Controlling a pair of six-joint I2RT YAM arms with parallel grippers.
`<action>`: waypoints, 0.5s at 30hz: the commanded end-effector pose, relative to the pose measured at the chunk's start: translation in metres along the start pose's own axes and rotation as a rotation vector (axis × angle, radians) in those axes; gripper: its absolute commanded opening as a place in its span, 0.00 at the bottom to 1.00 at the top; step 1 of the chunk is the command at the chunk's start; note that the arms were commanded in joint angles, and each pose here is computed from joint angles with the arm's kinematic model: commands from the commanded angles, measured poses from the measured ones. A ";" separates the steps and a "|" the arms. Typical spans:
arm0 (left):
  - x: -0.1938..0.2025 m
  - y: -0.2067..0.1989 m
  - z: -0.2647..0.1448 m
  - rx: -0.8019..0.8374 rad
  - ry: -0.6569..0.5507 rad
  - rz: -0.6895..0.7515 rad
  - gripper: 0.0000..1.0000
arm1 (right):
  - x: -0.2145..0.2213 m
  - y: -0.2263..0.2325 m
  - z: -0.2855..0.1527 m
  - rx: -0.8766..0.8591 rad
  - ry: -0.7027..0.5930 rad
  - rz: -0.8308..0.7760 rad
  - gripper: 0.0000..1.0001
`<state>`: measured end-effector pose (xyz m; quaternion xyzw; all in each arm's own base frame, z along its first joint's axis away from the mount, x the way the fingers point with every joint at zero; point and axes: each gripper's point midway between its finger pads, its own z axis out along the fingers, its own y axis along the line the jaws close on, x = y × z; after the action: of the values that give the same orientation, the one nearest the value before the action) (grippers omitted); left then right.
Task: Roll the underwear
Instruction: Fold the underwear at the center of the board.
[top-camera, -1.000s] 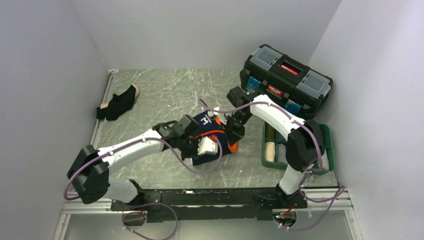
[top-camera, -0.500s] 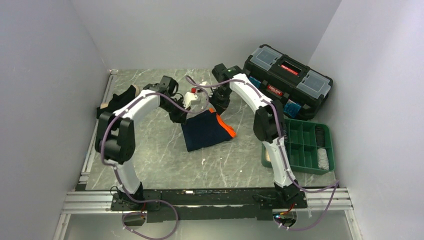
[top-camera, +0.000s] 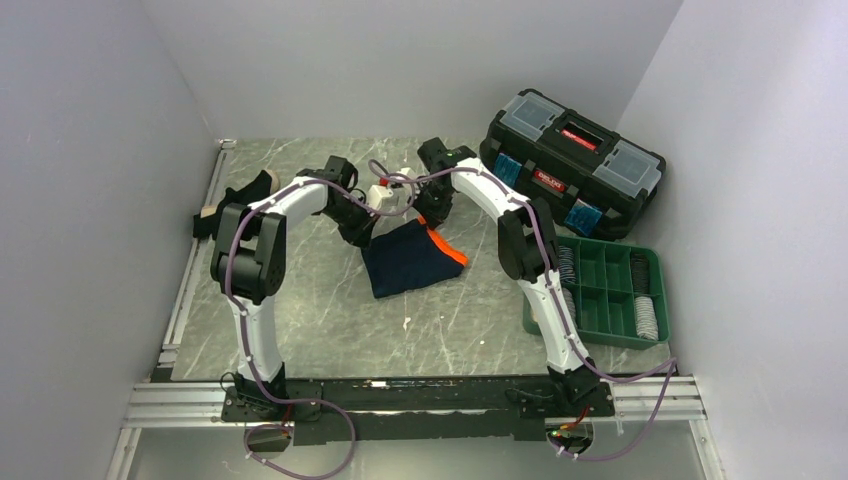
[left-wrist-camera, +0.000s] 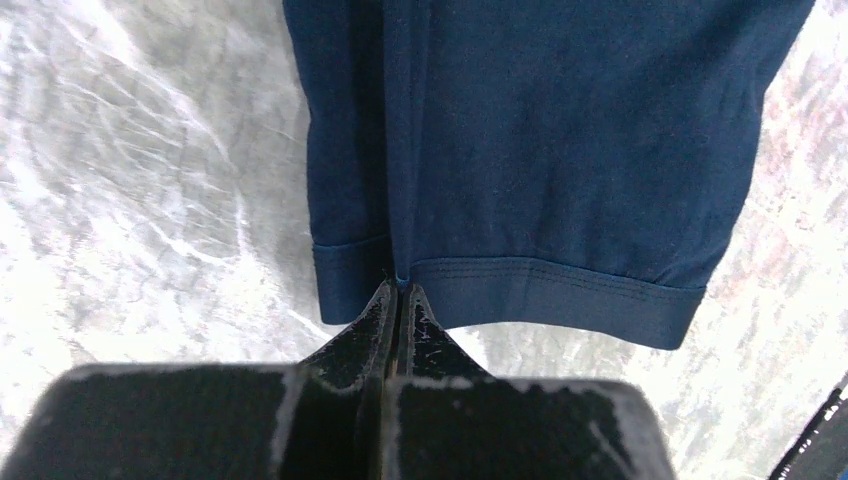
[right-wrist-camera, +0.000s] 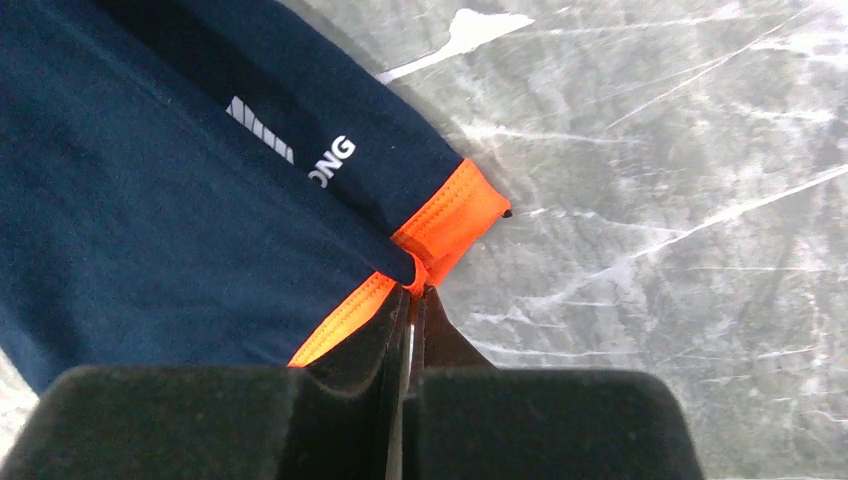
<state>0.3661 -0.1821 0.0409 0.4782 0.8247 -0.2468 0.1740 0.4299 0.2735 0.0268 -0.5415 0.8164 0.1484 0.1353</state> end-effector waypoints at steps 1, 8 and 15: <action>-0.015 0.012 -0.010 -0.060 -0.049 -0.003 0.00 | -0.025 -0.023 -0.023 0.122 -0.084 -0.018 0.00; -0.018 0.011 -0.012 -0.060 -0.063 -0.011 0.00 | -0.027 -0.022 -0.036 0.134 -0.084 -0.031 0.00; -0.016 0.015 -0.018 -0.088 -0.055 -0.015 0.00 | -0.036 -0.019 -0.053 0.156 -0.096 -0.047 0.00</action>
<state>0.3776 -0.1815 0.0421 0.4599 0.8338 -0.2385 0.1908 0.4414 0.2742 0.0300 -0.5400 0.8164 0.1321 0.1562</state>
